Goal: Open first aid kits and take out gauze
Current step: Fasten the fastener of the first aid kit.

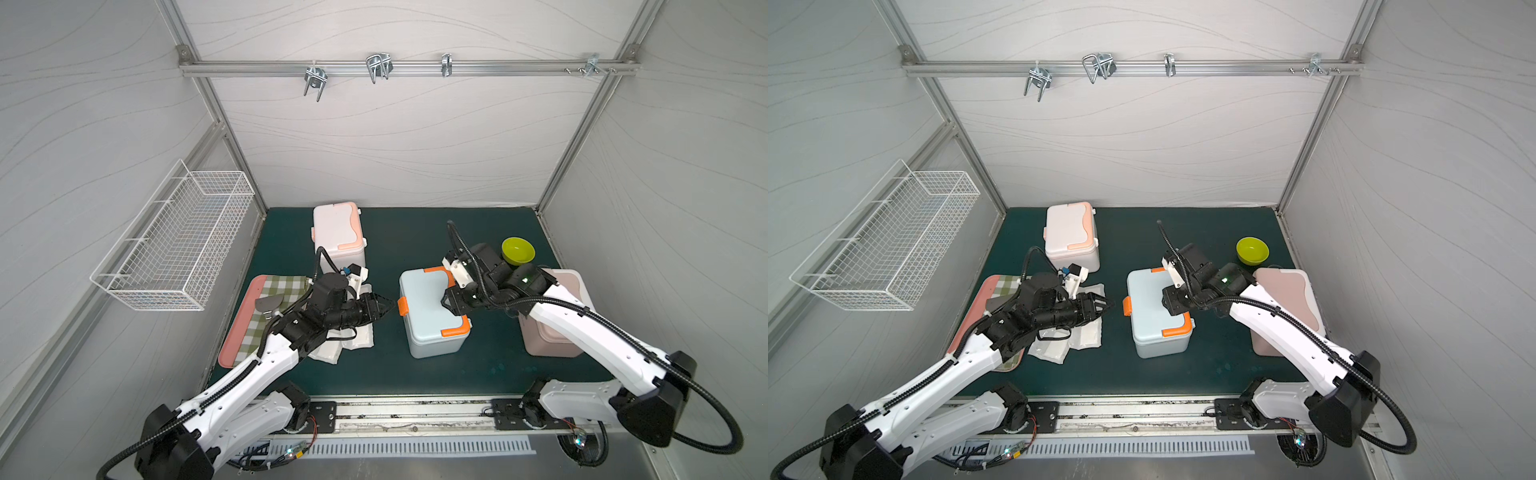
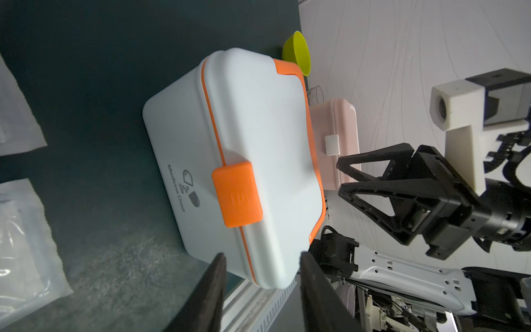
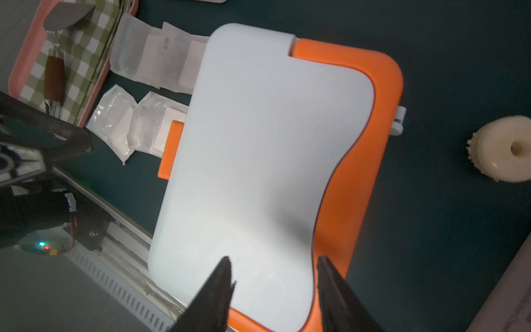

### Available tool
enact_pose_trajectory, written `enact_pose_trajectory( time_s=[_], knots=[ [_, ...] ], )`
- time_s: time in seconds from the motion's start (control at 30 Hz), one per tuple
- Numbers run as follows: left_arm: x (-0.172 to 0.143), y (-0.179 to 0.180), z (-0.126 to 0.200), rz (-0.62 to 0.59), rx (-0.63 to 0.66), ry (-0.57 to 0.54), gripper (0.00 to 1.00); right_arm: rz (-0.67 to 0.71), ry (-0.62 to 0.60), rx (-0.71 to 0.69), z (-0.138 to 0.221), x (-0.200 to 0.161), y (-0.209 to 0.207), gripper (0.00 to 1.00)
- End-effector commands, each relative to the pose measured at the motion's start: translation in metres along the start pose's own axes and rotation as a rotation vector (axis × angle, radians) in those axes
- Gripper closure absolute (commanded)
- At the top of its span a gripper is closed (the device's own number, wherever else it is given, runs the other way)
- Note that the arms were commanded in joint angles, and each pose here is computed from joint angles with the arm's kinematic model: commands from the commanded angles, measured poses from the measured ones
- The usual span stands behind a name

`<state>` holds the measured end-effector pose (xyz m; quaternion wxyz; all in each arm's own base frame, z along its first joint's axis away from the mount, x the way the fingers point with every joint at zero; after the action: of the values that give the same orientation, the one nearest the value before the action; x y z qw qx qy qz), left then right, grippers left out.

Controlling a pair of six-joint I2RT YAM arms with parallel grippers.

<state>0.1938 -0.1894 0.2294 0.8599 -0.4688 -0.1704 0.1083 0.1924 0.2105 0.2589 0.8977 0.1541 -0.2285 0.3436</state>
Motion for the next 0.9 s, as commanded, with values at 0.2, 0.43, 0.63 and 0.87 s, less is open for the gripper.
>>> enact_pose_trajectory(
  time_s=[0.2, 0.43, 0.63, 0.87],
  knots=[
    [0.012, -0.006, -0.024, -0.107, 0.148, 0.018, 0.76, 0.028, 0.024, 0.034, -0.019, 0.014, 0.010, 0.67],
    [0.016, 0.001, -0.045, -0.105, 0.175, 0.045, 0.76, 0.030, 0.075, 0.033, -0.034, 0.009, 0.009, 0.65],
    [0.012, 0.017, -0.045, -0.086, 0.220, 0.039, 0.76, 0.028, 0.079, 0.037, -0.036, 0.005, 0.009, 0.65],
    [0.013, 0.002, -0.024, -0.110, 0.203, -0.001, 0.81, 0.025, 0.070, 0.037, -0.034, 0.004, 0.009, 0.65]
  ],
)
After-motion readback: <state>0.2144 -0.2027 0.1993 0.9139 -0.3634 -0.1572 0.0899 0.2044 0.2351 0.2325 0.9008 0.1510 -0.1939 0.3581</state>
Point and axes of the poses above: each gripper's point midway between its finger pads, its own z axis back along the fingers, its own y axis along the line the jaws close on, x = y × z, the point moved 6 cm from there along z, back along the fingers, and after that the axes turned 12 degrees about z, right-handed, at the moved point
